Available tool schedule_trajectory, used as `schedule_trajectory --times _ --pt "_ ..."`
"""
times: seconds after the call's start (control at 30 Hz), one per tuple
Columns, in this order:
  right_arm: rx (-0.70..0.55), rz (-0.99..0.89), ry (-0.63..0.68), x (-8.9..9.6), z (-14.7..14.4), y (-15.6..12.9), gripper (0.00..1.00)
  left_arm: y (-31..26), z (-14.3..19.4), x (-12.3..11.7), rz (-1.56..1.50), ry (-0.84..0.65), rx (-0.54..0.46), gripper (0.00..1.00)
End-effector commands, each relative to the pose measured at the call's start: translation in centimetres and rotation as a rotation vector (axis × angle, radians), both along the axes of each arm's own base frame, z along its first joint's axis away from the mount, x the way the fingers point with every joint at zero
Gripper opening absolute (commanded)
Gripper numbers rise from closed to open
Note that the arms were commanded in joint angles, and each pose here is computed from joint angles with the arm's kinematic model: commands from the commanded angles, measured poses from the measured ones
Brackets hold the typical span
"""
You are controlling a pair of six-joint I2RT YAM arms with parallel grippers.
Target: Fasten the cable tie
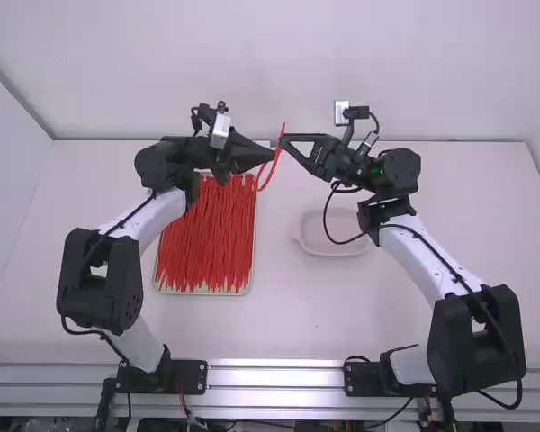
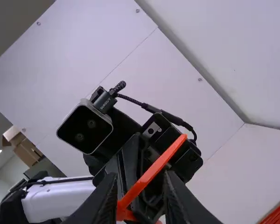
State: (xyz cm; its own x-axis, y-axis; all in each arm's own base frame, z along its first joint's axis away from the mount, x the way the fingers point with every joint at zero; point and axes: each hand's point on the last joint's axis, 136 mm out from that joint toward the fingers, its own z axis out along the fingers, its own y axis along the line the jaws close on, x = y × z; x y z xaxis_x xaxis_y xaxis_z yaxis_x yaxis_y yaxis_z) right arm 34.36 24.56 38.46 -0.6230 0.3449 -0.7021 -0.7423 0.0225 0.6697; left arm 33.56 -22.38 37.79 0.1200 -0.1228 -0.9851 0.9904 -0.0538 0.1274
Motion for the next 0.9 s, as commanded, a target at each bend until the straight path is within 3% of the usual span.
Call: schedule_trajectory --times 0.0,0.13,0.2,0.5,0.87 --pt "0.015 0.004 -0.026 -0.5 1.1 0.4 0.22 -0.3 1.3 -0.9 -0.013 -0.045 -0.004 0.02" --pt "0.021 0.006 -0.056 -0.7 1.5 0.2 0.13 -0.5 1.2 -1.2 -0.025 -0.056 0.002 0.02" --pt "0.026 0.010 -0.078 -1.0 1.8 0.3 0.00 -0.5 1.0 -1.2 -0.027 -0.073 0.009 0.02" --pt "0.022 -0.005 -0.088 -0.7 1.8 -0.2 0.00 -0.8 0.6 -0.7 -0.031 -0.014 0.018 0.02" --pt "0.053 -0.067 -0.133 0.2 3.1 -2.7 0.00 -0.9 -0.9 -0.2 -0.032 0.084 0.035 0.02"
